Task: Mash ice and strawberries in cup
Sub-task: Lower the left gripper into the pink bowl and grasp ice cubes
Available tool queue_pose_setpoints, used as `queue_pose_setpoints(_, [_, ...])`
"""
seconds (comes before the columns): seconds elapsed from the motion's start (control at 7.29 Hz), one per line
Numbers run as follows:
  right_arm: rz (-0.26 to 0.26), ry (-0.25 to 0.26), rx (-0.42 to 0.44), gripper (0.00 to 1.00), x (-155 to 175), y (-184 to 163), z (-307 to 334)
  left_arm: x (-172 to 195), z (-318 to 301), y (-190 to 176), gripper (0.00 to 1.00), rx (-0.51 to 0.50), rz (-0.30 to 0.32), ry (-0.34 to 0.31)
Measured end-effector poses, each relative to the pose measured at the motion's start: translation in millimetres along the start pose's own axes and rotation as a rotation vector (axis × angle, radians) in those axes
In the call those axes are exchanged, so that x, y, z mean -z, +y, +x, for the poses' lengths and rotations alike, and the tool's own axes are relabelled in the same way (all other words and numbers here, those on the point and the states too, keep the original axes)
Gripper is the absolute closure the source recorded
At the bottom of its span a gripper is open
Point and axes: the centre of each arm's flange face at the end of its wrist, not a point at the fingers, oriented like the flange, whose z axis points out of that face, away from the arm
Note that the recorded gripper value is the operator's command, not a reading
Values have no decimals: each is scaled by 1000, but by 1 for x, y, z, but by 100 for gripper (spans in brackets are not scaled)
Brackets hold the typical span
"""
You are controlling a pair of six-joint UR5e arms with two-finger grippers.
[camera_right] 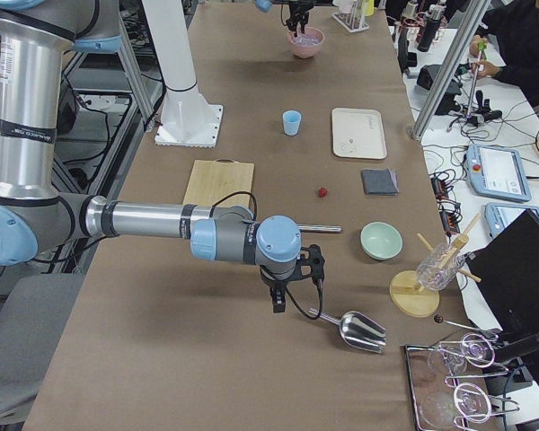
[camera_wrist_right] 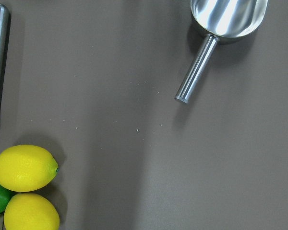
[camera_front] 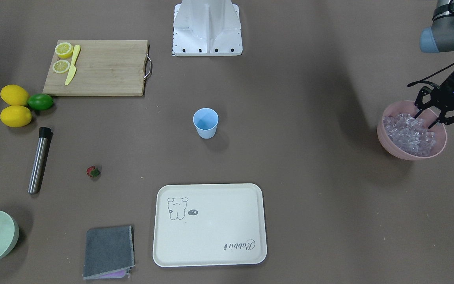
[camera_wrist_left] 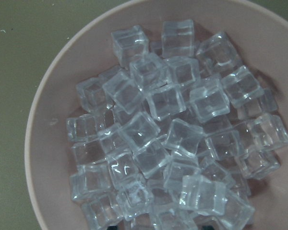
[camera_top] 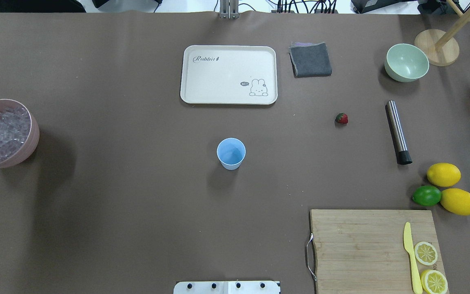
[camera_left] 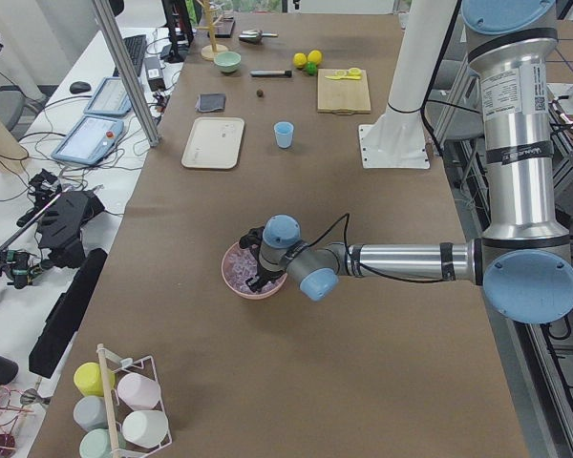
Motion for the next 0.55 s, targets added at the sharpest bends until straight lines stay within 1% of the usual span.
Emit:
queue_pose_setpoints(0.41, [-3,-1,-4,0,-1,3,1,3,3,-6,100,11,10,14])
queue_pose_setpoints(0.55, [-3,0,-3,0,-1,3,1,7,6,-9,100,13,18,35])
